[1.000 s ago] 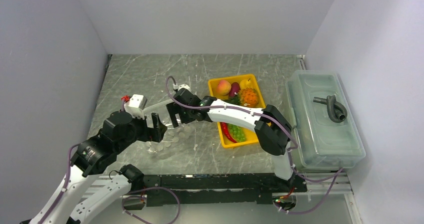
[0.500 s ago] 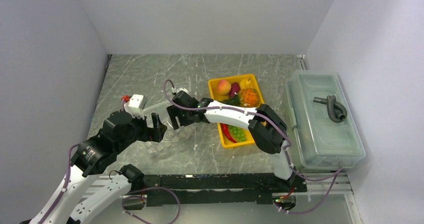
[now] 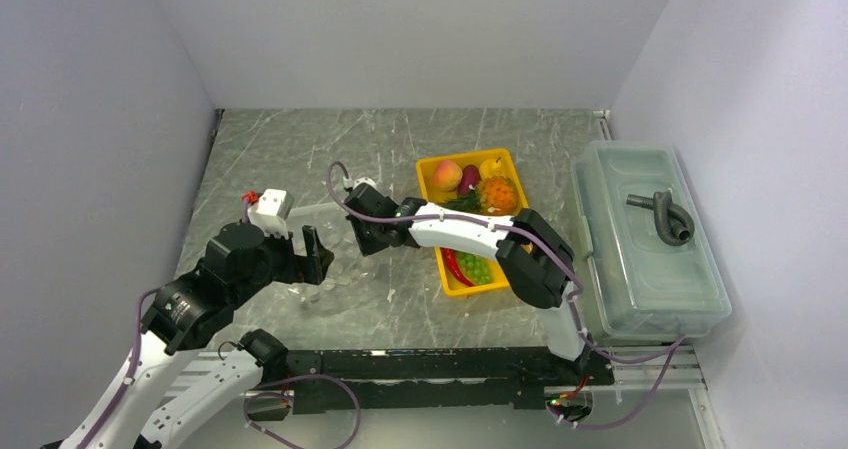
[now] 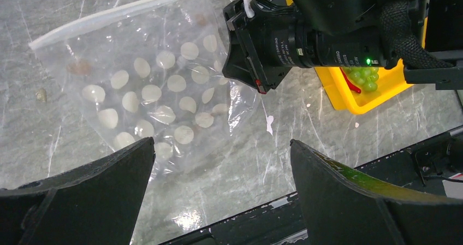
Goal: Place the food in the zip-top bag and seal the zipper
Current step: Pick up the zipper food storage bag at the center of the board.
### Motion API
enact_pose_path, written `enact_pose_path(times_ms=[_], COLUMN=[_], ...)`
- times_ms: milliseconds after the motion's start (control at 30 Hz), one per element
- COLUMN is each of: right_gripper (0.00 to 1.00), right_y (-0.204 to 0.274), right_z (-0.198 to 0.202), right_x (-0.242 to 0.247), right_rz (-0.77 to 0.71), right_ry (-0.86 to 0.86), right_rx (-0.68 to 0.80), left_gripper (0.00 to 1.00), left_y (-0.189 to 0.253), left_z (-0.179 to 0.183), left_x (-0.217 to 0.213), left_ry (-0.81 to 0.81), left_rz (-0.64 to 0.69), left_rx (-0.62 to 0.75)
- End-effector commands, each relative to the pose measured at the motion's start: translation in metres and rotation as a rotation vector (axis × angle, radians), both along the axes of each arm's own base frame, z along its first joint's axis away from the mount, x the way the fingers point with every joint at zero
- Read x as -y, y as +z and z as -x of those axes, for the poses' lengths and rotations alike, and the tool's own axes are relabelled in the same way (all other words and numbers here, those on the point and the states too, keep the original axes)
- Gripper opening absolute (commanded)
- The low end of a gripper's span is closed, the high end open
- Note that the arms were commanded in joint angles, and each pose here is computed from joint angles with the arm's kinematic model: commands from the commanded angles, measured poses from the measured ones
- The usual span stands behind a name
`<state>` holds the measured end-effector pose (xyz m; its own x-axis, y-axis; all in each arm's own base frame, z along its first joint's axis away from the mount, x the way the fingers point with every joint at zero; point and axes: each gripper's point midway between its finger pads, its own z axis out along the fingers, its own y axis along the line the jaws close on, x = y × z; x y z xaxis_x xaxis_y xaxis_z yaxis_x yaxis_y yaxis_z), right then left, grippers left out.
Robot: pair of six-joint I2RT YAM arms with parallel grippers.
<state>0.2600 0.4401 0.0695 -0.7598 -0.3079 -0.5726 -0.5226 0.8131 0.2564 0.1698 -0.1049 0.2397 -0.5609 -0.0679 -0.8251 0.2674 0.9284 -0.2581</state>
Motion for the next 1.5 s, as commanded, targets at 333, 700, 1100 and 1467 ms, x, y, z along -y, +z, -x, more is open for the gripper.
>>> enact_pose_path(times_ms=[333,700,1100,1467], right_gripper=[0.0,0.0,0.0,0.0], right_y=[0.055,0.08,0.121,0.151], right_z=[0.005,0.017,0.031,0.052], right_x=[0.008,0.03,0.066,0.106], right_rz=[-0.065,-0.085,-0.116,-0.138], right_ry=[0.097,0.161,0.21,0.251], right_rx=[0.2,0.296,0.421,0.496], left_gripper=[1.0,1.0,1.0,1.0], left_y=[0.01,0.009,0.004,0.003], left_z=[-0.003,-0.004,-0.01,-0.026], left_x=[-0.002,-0.005,-0.003,0.002], left_ry=[0.029,0.049,0.056,0.074], left_rz=[0.022,0.018,0.003,-0.045], left_rx=[0.028,0.026,0.001,-0.031])
